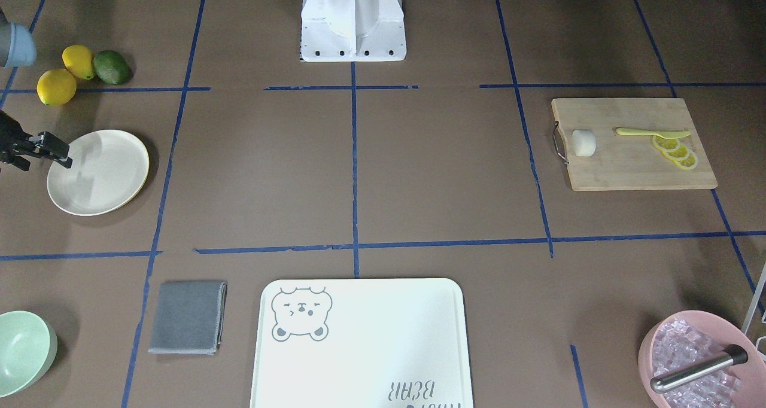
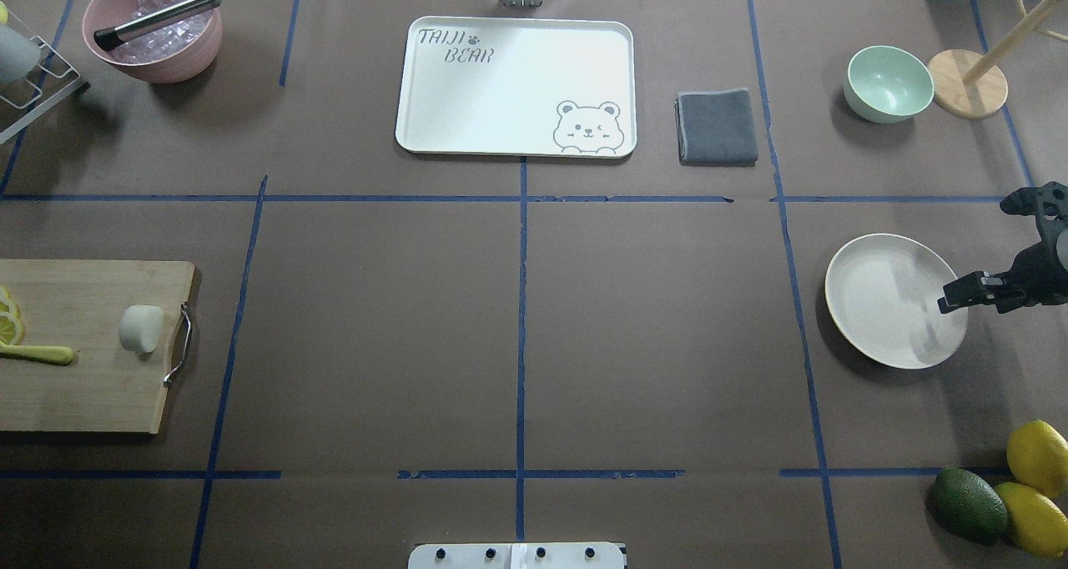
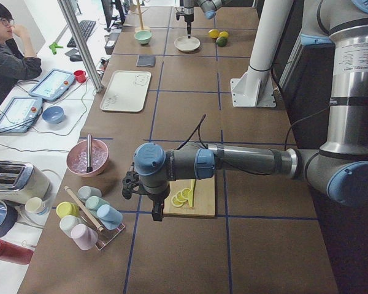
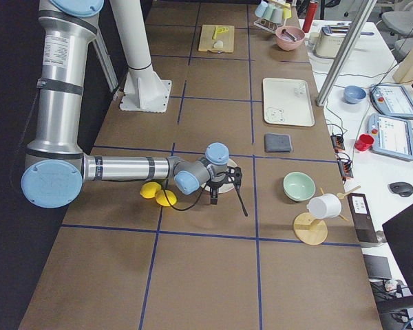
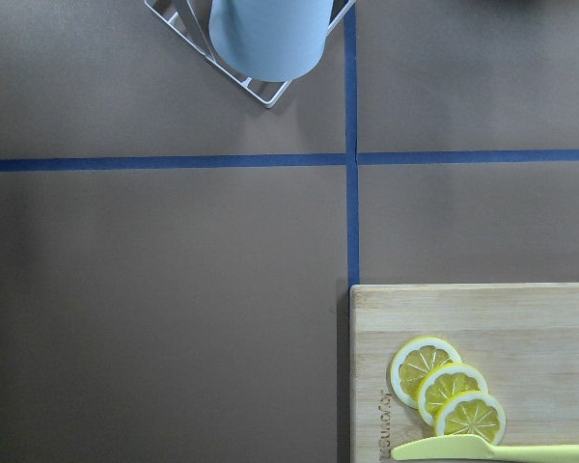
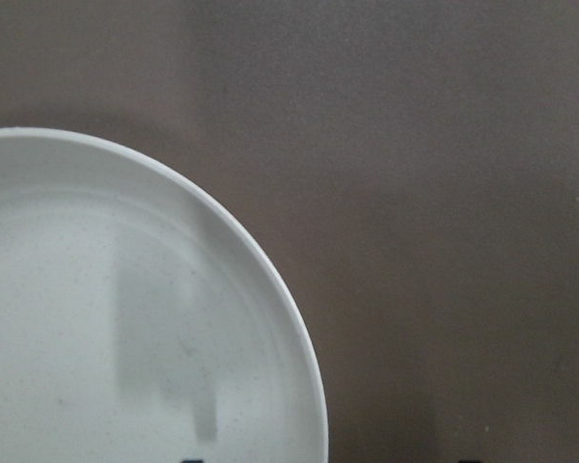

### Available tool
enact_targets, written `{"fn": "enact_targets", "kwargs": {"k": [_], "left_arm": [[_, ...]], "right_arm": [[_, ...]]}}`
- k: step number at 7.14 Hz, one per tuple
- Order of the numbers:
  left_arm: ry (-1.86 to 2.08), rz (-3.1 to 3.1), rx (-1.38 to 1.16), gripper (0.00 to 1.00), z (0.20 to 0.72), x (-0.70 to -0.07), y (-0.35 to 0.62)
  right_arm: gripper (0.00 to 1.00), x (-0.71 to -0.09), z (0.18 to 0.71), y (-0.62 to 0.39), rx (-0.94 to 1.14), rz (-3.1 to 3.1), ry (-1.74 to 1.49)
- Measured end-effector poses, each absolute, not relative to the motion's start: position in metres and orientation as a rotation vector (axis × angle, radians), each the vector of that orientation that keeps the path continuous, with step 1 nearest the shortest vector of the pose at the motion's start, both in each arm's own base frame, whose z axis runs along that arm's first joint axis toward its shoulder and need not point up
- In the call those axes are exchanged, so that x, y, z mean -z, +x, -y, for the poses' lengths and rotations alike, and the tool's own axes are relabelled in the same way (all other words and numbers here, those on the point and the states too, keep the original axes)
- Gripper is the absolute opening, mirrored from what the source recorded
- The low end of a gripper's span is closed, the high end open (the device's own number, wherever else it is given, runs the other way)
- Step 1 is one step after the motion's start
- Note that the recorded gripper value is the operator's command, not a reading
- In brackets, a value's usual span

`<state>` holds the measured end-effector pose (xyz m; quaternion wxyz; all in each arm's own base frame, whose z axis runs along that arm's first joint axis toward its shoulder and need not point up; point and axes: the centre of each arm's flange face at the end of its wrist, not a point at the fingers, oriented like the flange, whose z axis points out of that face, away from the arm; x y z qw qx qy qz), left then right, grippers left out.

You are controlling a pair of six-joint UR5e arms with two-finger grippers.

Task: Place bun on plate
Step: 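Move the right gripper to the white plate's rim and grasp it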

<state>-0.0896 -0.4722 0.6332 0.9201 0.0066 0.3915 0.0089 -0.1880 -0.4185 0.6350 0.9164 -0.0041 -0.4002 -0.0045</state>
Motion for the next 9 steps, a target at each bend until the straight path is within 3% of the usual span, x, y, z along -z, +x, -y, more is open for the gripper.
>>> {"fn": "enact_targets", "kwargs": {"k": [4, 7, 9], "left_arm": [[0.014, -0.805, -0.021, 1.00, 0.4720, -0.6334, -0.0896], [0.016, -0.804, -0.023, 1.00, 0.4731, -0.6327, -0.0897], [0.017, -0.804, -0.023, 1.00, 0.4735, -0.6323, -0.0897]], "right_arm": [[0.62, -0.6359, 0.4179, -0.1938, 0.020, 0.822, -0.014], [0.09, -0.6343, 0.4192, -0.1955, 0.022, 0.825, -0.013], [0.00, -0.6330, 0.4195, -0.1954, 0.024, 0.828, -0.010]]}}
